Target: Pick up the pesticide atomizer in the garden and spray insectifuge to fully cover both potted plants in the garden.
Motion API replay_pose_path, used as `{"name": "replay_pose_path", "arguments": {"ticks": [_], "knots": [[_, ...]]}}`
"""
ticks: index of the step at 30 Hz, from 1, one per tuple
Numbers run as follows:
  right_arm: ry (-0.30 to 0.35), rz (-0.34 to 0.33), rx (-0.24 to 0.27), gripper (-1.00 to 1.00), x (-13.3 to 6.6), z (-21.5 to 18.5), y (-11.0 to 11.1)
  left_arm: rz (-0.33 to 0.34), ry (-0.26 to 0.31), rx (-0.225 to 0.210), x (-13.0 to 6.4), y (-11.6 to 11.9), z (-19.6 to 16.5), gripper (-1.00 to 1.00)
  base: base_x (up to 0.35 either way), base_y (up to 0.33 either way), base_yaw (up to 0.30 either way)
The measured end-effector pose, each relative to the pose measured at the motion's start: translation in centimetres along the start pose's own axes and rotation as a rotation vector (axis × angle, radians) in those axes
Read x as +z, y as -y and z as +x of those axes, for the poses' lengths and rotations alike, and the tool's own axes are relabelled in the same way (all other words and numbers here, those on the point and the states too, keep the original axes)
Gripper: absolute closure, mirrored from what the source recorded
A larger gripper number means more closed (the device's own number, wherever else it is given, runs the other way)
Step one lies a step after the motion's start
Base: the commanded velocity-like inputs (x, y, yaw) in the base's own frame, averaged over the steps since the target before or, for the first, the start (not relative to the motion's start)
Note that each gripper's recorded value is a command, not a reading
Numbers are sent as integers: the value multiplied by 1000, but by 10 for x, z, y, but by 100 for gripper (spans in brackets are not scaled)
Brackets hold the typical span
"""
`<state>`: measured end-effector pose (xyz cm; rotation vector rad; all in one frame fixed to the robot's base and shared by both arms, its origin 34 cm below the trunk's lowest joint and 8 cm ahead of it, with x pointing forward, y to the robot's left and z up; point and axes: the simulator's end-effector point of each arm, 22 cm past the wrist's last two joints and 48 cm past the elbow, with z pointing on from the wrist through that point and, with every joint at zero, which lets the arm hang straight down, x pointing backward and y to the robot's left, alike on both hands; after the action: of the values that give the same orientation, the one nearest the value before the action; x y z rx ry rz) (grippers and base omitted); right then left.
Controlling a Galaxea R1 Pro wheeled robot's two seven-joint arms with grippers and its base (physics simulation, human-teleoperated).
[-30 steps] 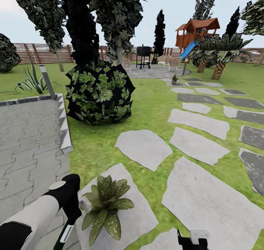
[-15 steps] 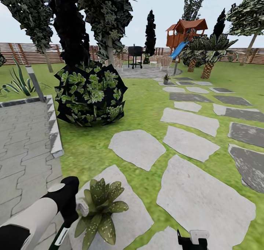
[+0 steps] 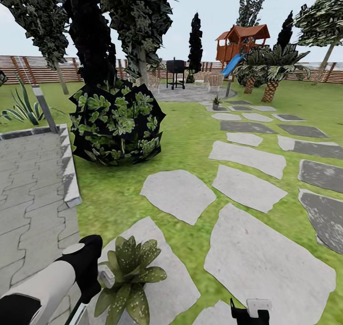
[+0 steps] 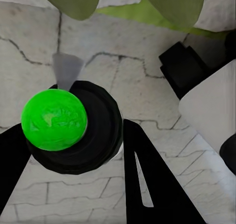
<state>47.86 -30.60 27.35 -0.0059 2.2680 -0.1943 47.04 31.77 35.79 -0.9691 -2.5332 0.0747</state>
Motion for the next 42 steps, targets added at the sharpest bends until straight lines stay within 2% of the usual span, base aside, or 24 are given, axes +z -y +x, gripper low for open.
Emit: {"name": "replay_pose_path", "arguments": {"ticks": [27,35,42], "knots": [[-31,2,-2,-100,0,15,-1,23,-22,3,14,3,0,100,-32,0,-17],[-32,1,-2,-100,0,16,-1,29,-19,0,14,3,0,100,-251,135,-77],[-32,2,-2,-100,0,15,-1,41,-8,-3,14,6,-2,100,-87,106,-10]]}}
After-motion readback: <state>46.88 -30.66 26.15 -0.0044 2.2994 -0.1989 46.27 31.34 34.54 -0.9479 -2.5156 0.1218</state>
